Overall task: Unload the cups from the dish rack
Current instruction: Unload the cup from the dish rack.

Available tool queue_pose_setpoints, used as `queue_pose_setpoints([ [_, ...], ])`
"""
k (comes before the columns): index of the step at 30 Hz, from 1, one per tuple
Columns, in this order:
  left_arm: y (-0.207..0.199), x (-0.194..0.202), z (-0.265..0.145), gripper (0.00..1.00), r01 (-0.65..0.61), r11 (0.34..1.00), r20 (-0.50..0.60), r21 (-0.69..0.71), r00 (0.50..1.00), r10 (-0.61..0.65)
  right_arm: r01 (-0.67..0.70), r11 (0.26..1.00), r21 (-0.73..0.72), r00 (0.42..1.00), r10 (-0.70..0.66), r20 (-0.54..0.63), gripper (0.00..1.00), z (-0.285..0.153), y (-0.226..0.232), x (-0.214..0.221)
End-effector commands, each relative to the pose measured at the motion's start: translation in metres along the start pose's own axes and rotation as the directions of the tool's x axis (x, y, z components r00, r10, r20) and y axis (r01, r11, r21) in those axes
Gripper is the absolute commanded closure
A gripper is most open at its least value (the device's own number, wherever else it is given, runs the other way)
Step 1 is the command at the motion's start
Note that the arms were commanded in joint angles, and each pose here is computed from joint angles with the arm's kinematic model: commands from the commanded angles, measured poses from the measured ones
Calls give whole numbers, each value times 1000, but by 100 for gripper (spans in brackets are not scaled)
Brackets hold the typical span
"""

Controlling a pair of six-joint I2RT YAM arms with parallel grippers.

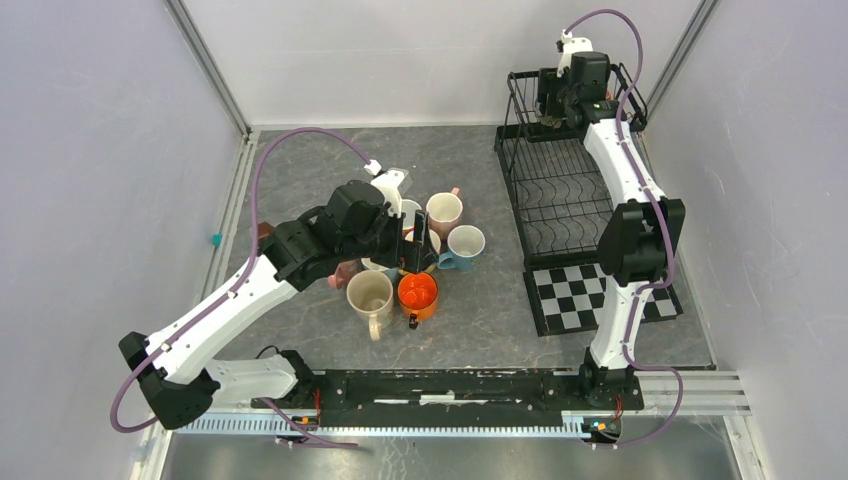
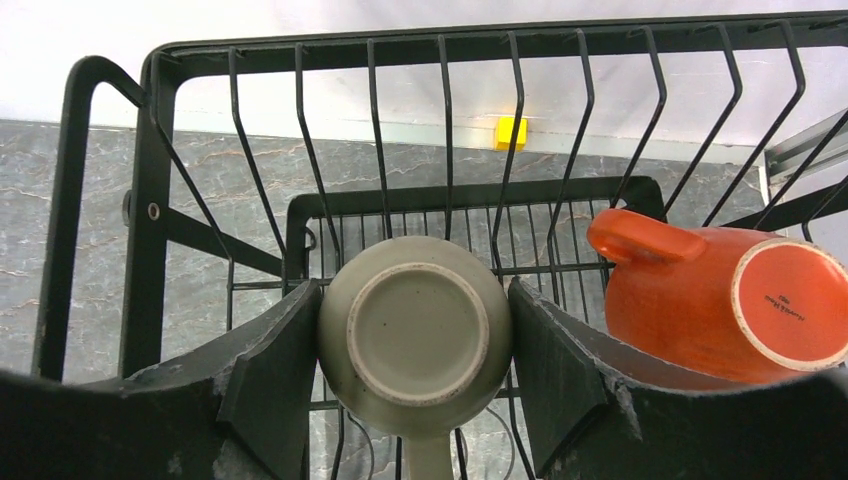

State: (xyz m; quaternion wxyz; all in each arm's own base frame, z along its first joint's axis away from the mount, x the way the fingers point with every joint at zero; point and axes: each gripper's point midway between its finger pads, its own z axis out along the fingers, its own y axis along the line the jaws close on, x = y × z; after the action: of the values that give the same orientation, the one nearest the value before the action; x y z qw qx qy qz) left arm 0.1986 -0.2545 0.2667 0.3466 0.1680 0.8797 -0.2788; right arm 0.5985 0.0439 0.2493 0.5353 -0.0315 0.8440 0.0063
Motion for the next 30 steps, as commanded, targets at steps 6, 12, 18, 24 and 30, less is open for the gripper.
queue_pose_setpoints([
  [6, -2, -13, -8, 0, 6, 1000, 51, 11, 999, -7, -76, 997, -14, 962, 77, 262, 68, -49, -2, -98],
  [12, -3, -15, -9, 0, 7, 1000, 59, 21, 998, -8, -108, 994, -26, 943, 111, 314, 69, -72, -2, -119],
  [18, -7, -21, -11, 0, 20, 999, 83, 41, 996, -23, -153, 985, -75, 920, 169, 353, 70, -103, 4, -138],
  [24, -8, -29, -19, 0, 41, 998, 127, 52, 991, -48, -179, 972, -152, 909, 222, 353, 71, -131, 16, -140],
  [30, -14, -45, -27, 0, 87, 991, 203, 97, 974, -105, -214, 942, -257, 904, 291, 314, 73, -158, 37, -119],
])
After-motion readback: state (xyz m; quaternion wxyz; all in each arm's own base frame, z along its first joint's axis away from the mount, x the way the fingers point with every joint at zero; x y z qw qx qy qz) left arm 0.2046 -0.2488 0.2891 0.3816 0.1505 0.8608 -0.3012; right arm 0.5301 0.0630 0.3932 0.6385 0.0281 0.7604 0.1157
